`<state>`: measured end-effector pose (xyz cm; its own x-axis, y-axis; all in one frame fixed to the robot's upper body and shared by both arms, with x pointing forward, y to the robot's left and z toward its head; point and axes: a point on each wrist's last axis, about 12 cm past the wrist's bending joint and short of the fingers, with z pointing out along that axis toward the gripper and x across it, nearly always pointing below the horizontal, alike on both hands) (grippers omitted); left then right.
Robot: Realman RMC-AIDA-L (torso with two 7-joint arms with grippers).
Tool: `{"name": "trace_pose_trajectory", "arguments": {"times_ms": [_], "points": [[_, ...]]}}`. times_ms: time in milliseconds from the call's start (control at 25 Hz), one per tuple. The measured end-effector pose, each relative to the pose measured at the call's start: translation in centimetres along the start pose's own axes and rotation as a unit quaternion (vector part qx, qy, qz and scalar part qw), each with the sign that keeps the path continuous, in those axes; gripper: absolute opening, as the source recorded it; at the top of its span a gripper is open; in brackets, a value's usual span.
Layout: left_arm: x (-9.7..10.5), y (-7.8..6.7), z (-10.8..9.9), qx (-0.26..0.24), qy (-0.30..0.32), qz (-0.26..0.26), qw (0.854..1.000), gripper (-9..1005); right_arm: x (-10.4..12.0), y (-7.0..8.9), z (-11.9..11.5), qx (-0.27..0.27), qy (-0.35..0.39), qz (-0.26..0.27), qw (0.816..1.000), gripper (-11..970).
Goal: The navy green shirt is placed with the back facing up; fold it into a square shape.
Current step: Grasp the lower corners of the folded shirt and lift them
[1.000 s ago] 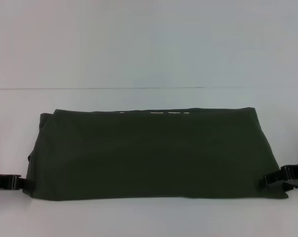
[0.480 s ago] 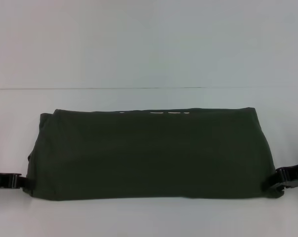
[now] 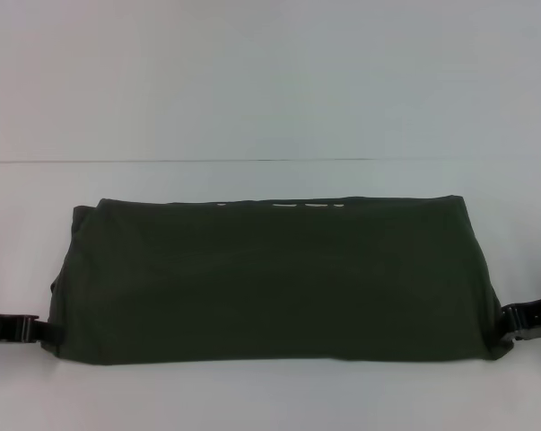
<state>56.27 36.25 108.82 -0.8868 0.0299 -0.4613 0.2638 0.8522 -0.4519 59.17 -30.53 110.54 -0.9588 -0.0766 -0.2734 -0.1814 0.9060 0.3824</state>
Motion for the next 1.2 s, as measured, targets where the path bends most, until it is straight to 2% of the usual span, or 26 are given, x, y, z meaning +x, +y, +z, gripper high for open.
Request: {"name": "trace_pose_trajectory", "arguments": {"times_ms": [40,240,520,960,1200], "points": [[0.0,0.0,0.0,0.0,0.0,0.0,1.0,5,0.0,0.0,0.0,0.001,0.0,0.0,1.0,136],[-0.1,0.0,-0.1,0.001,-0.001,-0.001,1.0,4,-0.1,-0.2,-0.2,0.004,0.0,-0.007,1.0,21],[-0.2,-0.3,-0.6,0.012,0.014,0.005,1.0,5,0.2,0.1,-0.5,-0.009,0.022,-0.026,0.999,20],[0.5,-0.1,-1.9,0.0,0.079,0.01,0.997,5,1.9,0.7,-1.3,-0.049,0.081,-0.06,0.994,21],[0.9,-0.6,-2.8,0.011,0.129,0.017,0.991,5,3.2,0.9,-1.3,-0.072,0.122,-0.081,0.987,20]]}}
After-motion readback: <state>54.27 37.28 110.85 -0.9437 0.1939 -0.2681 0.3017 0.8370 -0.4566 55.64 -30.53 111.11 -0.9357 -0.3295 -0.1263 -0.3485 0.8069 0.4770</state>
